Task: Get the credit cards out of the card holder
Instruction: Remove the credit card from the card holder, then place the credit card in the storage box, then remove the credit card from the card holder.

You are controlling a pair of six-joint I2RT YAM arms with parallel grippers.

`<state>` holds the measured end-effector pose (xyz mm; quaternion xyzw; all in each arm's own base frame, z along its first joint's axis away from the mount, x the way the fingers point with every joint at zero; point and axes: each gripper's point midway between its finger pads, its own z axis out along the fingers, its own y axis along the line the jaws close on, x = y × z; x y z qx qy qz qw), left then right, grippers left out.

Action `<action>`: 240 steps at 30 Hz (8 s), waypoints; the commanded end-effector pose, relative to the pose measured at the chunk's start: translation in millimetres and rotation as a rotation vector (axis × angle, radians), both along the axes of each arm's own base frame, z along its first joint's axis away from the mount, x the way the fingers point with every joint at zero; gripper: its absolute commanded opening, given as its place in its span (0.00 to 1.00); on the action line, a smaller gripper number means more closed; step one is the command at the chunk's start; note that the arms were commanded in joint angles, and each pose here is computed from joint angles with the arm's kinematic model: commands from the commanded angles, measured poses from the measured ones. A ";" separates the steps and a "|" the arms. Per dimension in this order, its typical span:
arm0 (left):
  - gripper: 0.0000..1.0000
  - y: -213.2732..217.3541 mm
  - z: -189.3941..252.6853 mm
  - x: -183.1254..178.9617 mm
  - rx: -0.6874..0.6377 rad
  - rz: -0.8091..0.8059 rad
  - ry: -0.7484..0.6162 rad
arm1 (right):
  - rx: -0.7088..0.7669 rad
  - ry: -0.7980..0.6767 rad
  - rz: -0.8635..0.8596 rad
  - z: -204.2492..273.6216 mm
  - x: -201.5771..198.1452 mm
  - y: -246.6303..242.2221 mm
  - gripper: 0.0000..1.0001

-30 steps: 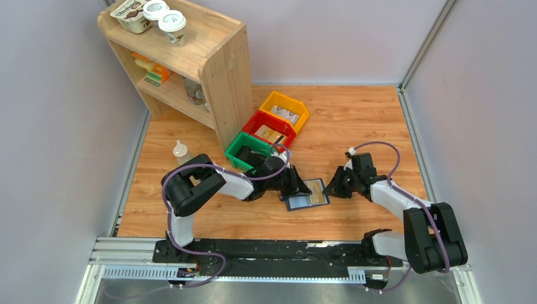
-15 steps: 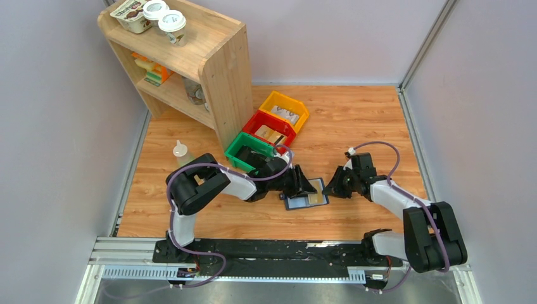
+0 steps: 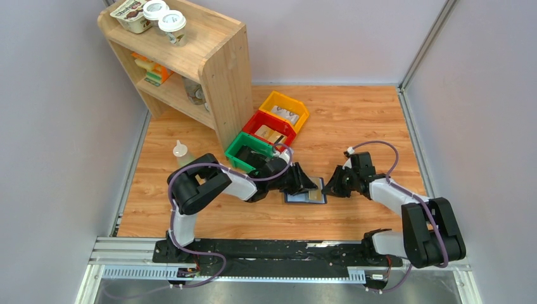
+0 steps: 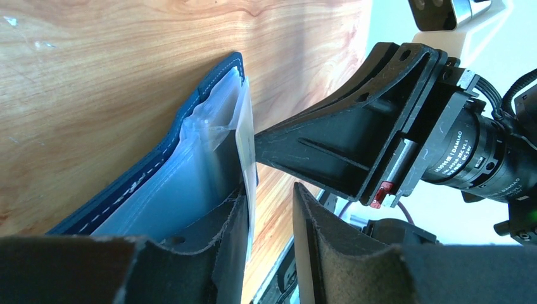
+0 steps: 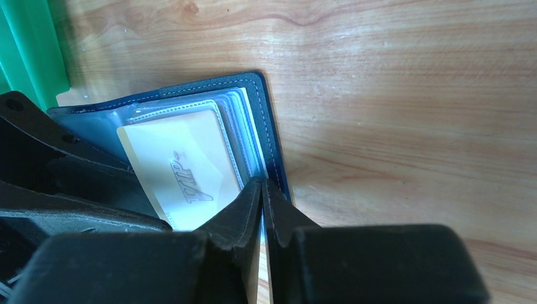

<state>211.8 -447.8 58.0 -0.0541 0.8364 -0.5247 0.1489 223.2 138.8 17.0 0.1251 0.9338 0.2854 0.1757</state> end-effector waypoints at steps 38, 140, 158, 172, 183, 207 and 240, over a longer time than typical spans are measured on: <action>0.01 53.0 18.5 -8.5 0.092 0.038 -0.117 | -0.092 0.096 -0.008 -22.3 -16.8 -12.2 0.10; 0.45 96.0 60.8 27.0 0.572 -0.323 -0.320 | -0.062 -0.204 0.096 56.2 18.3 19.1 0.50; 0.36 87.0 -32.6 -20.0 0.707 -0.380 -0.181 | -0.124 -0.117 0.158 29.2 6.8 27.2 0.48; 0.20 72.6 -37.9 -24.3 0.674 -0.418 -0.178 | -0.014 -0.173 0.224 61.7 3.3 52.0 0.40; 0.21 66.5 -29.0 -18.7 0.630 -0.391 -0.215 | 0.079 -0.150 0.285 59.6 -3.9 76.7 0.40; 0.48 87.6 68.5 7.9 0.431 -0.028 -0.419 | -0.017 -0.193 0.318 67.5 13.8 82.2 0.52; 0.49 -4.4 -5.0 14.3 0.299 -0.117 -0.104 | -0.192 -0.011 0.055 11.4 5.9 -2.1 0.32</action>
